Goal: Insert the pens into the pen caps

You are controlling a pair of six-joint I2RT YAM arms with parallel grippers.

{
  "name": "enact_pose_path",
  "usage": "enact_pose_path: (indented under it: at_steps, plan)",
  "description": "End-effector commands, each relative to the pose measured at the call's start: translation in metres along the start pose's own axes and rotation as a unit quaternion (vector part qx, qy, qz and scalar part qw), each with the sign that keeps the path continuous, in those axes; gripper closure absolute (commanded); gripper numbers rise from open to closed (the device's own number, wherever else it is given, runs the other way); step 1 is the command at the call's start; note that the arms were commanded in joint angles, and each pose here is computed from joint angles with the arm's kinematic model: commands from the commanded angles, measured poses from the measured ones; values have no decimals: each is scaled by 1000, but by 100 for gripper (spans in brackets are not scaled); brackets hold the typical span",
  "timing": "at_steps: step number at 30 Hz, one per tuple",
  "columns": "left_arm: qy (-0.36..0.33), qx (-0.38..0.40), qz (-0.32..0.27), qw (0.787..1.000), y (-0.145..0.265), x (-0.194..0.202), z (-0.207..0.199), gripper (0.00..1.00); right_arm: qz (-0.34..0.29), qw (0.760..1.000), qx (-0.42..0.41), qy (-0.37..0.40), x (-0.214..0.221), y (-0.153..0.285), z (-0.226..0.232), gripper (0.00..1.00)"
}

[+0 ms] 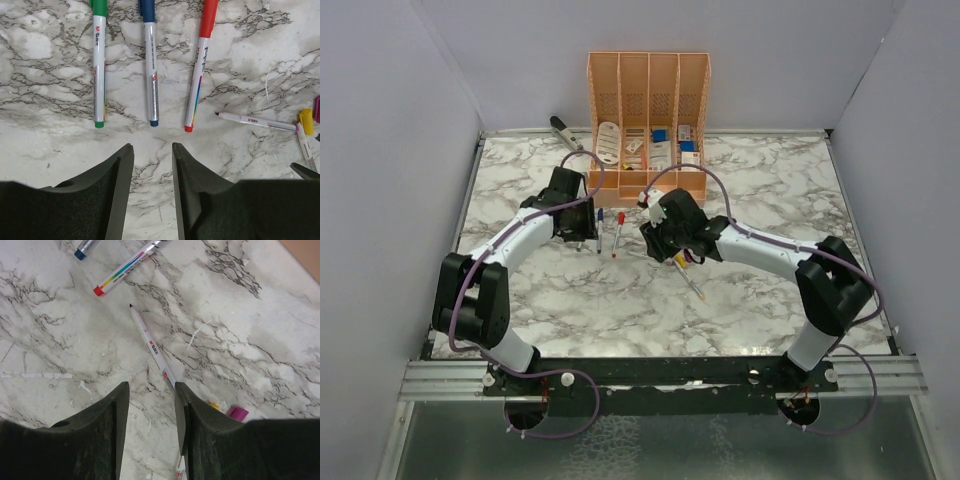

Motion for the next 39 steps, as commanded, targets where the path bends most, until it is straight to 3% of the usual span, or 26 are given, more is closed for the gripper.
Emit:
enact_pose_path:
  at_steps: [1, 11, 33, 36, 39]
  plan:
    - [15, 0, -31, 999, 15, -5, 5, 60, -15, 998, -44, 33, -15, -12, 9, 59]
    - [30, 15, -32, 999, 14, -4, 9, 60, 12, 996, -59, 67, -6, -33, 11, 59]
    - [27, 39, -19, 999, 7, -10, 5, 61, 58, 996, -32, 63, 16, -73, 6, 62]
    - [28, 38, -19, 999, 7, -10, 7, 61, 68, 996, -30, 57, 19, -76, 5, 66]
    - [27, 37, -18, 999, 6, -10, 8, 61, 79, 995, -30, 50, 22, -78, 5, 78]
Point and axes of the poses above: each gripper's point midway between its finger pads, its own y axis back along the fingers, its own z axis along the line the jaws close on, x = y × z, the point moved 6 cm from there along y, back along the fingers, and after that the axes turned 8 degrees about y, right-handed, at the moved point
